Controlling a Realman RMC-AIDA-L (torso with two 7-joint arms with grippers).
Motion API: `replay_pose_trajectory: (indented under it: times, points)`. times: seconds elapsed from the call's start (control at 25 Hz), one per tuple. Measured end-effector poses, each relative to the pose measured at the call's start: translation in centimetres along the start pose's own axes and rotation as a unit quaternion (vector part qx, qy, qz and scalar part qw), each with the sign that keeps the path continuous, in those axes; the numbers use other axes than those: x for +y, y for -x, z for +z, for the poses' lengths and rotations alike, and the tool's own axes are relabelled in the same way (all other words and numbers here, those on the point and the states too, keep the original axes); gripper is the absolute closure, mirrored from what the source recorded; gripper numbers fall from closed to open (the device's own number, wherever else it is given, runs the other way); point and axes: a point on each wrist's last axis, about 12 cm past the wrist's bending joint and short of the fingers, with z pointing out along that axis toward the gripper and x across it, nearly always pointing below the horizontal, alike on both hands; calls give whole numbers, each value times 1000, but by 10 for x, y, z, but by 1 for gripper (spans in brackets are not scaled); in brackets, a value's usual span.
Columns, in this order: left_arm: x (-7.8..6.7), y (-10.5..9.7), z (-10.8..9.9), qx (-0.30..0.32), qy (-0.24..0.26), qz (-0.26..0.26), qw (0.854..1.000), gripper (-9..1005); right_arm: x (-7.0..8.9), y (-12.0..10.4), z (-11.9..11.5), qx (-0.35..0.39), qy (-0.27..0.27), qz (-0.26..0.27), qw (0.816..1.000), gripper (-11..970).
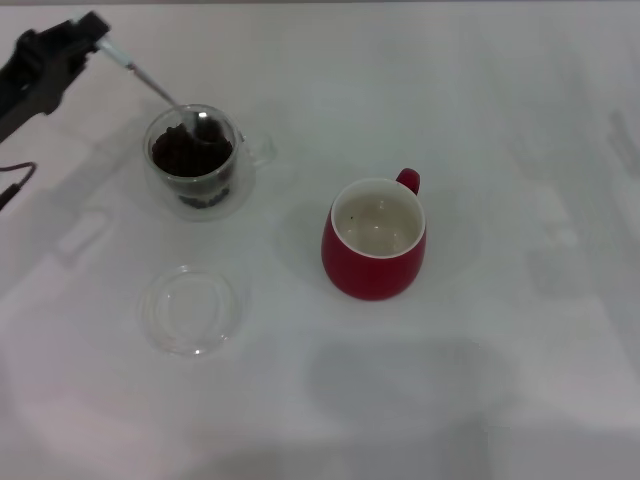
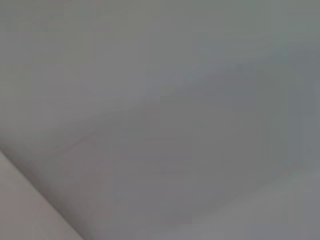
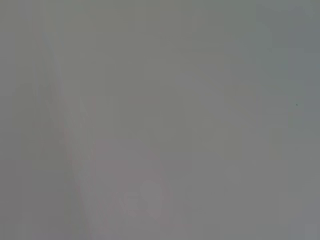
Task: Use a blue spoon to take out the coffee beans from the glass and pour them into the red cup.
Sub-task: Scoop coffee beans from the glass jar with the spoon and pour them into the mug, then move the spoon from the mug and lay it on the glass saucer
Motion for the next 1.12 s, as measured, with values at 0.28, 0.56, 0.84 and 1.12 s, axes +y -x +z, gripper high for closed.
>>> replay_pose_trajectory:
  times: [0.28, 0.56, 0.84, 1.12]
  points:
    - [-30, -23, 51, 93, -60, 27, 993, 864, 1, 0, 2, -2, 1, 2, 1000, 87]
    - [-52, -33, 97, 185, -60, 119, 974, 864, 0, 0, 1, -2, -3, 2, 1000, 87]
    - [-68, -51, 124, 251, -81, 224, 938, 865, -4, -2, -7, 4, -13, 1, 1000, 88]
    - [-82, -66, 137, 292, -120, 293, 903, 865, -8, -3, -15, 9, -25, 1, 1000, 87]
